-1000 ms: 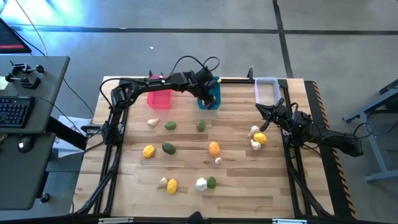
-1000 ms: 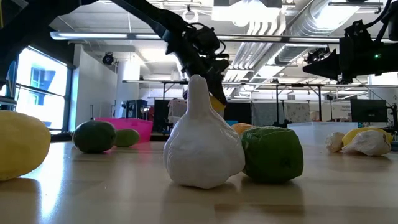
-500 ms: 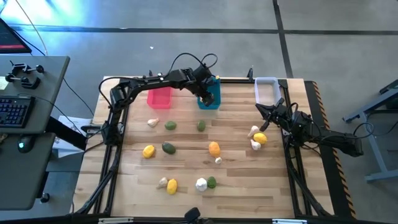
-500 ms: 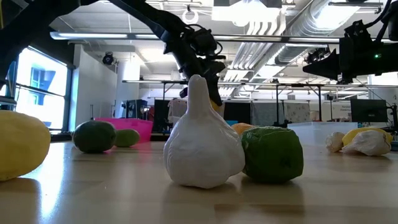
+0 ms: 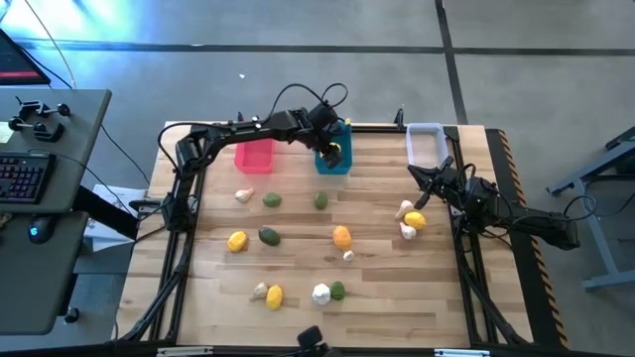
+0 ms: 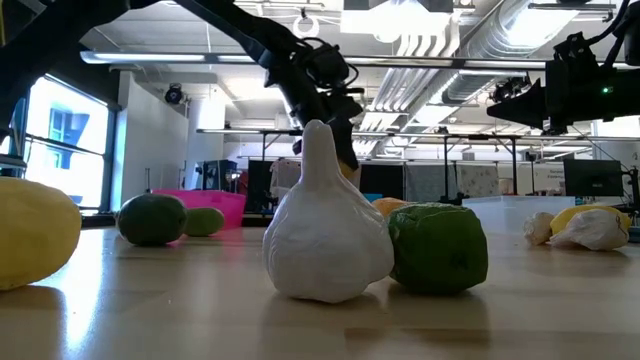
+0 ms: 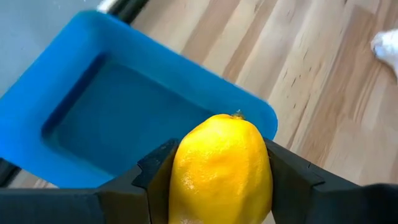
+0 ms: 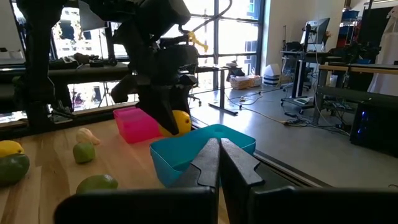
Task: Sort produce into baskets
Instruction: Put the lemon into the blue bin
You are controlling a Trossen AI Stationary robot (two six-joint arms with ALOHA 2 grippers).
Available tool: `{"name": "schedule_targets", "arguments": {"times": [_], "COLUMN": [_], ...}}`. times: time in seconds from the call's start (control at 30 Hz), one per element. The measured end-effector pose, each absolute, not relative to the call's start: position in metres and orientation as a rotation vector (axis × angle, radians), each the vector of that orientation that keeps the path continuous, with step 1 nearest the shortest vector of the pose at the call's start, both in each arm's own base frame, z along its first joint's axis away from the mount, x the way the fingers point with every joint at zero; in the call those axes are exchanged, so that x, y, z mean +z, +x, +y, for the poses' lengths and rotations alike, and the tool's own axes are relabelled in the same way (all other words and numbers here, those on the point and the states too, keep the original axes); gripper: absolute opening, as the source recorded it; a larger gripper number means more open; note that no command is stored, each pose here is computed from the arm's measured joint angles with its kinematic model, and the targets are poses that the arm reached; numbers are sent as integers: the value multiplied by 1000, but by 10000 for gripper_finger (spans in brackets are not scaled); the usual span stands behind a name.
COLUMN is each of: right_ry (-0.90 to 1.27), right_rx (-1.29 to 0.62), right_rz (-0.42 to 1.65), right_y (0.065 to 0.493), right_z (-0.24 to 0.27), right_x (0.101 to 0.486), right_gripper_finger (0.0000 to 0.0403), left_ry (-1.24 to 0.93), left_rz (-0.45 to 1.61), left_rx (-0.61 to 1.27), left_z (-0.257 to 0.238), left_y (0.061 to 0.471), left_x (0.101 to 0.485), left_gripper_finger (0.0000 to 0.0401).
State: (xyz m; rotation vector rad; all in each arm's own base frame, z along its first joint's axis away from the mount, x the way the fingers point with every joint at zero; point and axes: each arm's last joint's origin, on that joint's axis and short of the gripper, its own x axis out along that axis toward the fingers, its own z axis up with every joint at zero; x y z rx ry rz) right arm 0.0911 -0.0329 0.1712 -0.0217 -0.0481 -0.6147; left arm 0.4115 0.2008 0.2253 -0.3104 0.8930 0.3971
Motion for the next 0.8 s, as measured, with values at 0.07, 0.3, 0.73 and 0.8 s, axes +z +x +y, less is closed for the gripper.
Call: {"name": "schedule_targets", "arguments": {"times": [0.07,0.3,0.73,0.8], "right_ry": [-22,-22,-22,-22], "right_rx": [-617,-618,-616,-616], "right_rz": [-48,-48,-49,-48], "right_y": [91,91,91,91], "right_z": [-33,-33,-33,-33], "right_x": [171,171,171,171], "right_gripper_finger": [0,0,0,0], "left_ry": [-299,-305,-237,-240], "left_rz": [886,908,1039,1049], "left_rx": [390,362,357,357], "left_z": [202,203,204,204], "left_y": [412,415,442,443], "left_x": [226,218,208,204], "left_gripper_finger": [175,171,187,188]}}
